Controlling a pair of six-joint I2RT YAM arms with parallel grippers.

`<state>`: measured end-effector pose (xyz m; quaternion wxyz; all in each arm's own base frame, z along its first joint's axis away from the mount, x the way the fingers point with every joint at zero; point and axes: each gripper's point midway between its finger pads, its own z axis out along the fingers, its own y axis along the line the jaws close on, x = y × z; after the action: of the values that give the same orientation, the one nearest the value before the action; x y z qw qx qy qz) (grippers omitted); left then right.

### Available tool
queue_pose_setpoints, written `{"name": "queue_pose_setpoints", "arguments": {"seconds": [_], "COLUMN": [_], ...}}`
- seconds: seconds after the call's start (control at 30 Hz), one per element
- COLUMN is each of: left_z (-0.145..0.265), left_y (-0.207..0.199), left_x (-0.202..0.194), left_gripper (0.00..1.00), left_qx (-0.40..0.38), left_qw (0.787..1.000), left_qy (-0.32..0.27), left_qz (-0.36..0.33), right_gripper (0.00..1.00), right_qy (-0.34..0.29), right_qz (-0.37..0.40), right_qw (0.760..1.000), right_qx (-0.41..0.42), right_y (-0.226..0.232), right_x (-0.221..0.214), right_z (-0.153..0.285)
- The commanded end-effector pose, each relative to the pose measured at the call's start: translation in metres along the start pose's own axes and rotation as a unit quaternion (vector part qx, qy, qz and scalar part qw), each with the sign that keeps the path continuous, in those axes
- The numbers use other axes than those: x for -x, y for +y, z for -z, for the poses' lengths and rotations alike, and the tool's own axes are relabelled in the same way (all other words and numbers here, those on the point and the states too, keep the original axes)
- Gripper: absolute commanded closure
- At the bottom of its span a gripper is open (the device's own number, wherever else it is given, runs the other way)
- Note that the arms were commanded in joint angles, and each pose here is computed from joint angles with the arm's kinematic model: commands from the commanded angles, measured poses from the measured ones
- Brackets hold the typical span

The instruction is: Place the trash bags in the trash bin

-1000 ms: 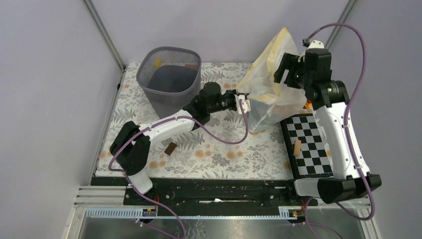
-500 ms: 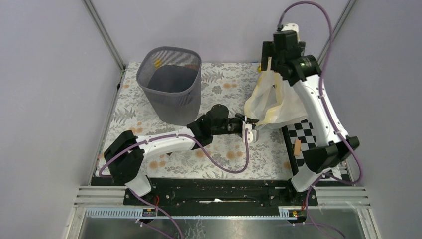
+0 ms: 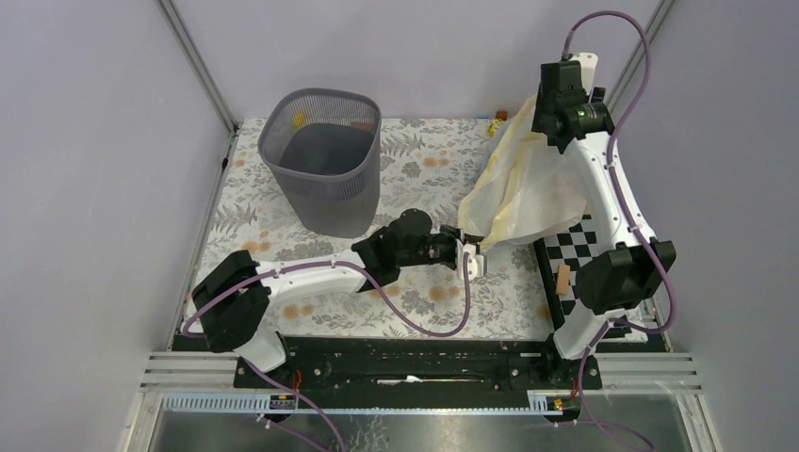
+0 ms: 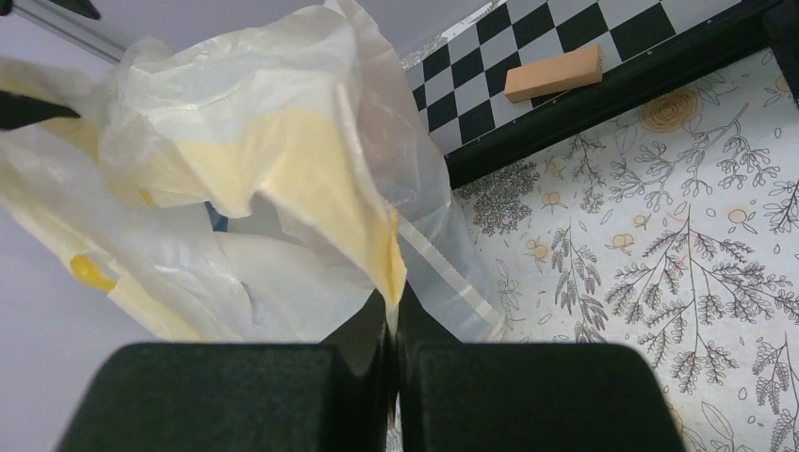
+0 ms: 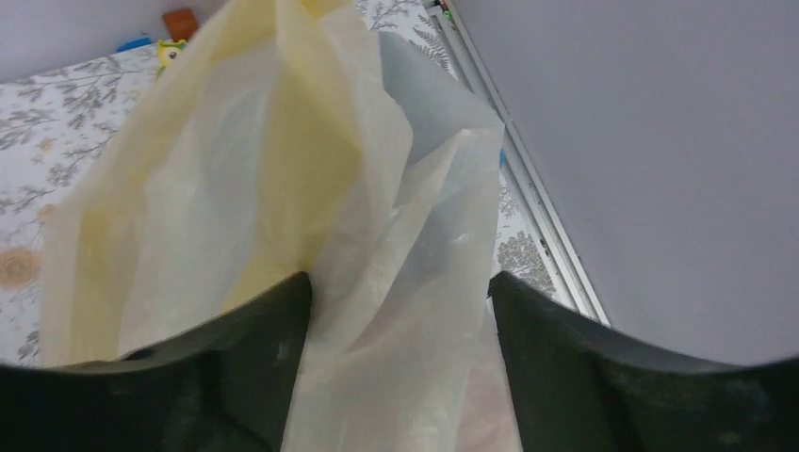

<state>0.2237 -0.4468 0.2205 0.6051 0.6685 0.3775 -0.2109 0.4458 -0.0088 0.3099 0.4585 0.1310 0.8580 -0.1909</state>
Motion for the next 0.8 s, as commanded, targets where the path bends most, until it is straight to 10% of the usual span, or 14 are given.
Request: {"name": "queue_pose_setpoints", "arguments": {"seconds": [0.0, 0.17, 0.47, 0.77], "left_z": [0.014, 0.030, 0.070, 0.118], "left_y": [0.019, 0.024, 0.058, 0.050], "left_x": [0.026, 0.024, 0.074, 0.116], "left_gripper": [1.00, 1.00, 1.00, 1.00], "left_qx": [0.037, 0.061, 0.123, 0.112], "left_qw": [0.999, 0.998, 0.988, 0.971], "left_qy": [-0.025, -0.009, -0.055, -0.112], "left_qz": [-0.007, 0.006, 0.071, 0.181], "right_gripper": [0.33, 0.97, 1.00, 1.00], "right_qy": [-0.010, -0.051, -0.102, -0.101], "right_qz": [-0.033, -0.055, -0.058, 0.041], "right_qw": [0.999, 0.990, 0.952, 0.904], "right_qx": [0.010, 0.118, 0.283, 0.413], "right_y": [0.002, 0.035, 0.096, 0.202], "right_x": [0.012, 0.046, 0.113, 0.070], "right_z": [-0.015, 0.000, 0.065, 0.160]}}
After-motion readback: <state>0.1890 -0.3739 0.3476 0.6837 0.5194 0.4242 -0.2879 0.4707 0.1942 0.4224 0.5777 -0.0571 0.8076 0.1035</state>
